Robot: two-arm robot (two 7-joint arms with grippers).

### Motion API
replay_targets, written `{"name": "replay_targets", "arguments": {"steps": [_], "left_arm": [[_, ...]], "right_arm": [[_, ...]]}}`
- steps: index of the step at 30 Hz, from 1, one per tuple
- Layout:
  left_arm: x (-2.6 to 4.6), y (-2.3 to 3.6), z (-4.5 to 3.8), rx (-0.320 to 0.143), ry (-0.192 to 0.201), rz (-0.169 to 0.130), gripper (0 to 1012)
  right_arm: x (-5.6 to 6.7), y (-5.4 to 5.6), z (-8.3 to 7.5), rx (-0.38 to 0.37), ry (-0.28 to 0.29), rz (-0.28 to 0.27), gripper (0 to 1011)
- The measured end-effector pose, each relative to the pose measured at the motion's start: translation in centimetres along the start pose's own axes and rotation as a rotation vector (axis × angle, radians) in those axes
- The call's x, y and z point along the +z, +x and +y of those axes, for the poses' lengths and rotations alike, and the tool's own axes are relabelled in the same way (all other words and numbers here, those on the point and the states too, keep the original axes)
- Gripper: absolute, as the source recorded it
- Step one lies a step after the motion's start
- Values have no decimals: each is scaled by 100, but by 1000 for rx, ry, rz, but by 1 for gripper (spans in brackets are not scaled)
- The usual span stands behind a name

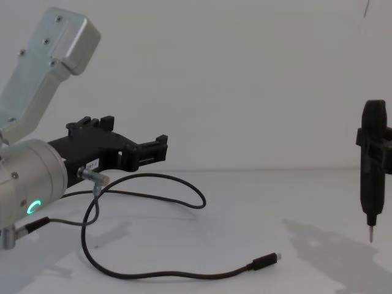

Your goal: Pick up the data cable with the one hand.

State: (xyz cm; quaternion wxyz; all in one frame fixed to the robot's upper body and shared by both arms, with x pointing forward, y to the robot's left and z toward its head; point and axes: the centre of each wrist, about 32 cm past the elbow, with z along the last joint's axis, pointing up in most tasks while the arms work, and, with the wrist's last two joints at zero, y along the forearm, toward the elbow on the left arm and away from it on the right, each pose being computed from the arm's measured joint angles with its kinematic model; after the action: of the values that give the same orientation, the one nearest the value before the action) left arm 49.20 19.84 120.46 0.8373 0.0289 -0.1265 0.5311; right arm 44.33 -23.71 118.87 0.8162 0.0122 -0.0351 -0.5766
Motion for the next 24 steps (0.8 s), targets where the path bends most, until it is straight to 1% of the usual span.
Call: {"name": "replay_targets", "arguments": {"steps": [24], "left_arm": [[1, 4, -6, -3, -2, 0, 1001]], "right_arm": [[0, 0, 0, 0, 0, 0, 279]]}}
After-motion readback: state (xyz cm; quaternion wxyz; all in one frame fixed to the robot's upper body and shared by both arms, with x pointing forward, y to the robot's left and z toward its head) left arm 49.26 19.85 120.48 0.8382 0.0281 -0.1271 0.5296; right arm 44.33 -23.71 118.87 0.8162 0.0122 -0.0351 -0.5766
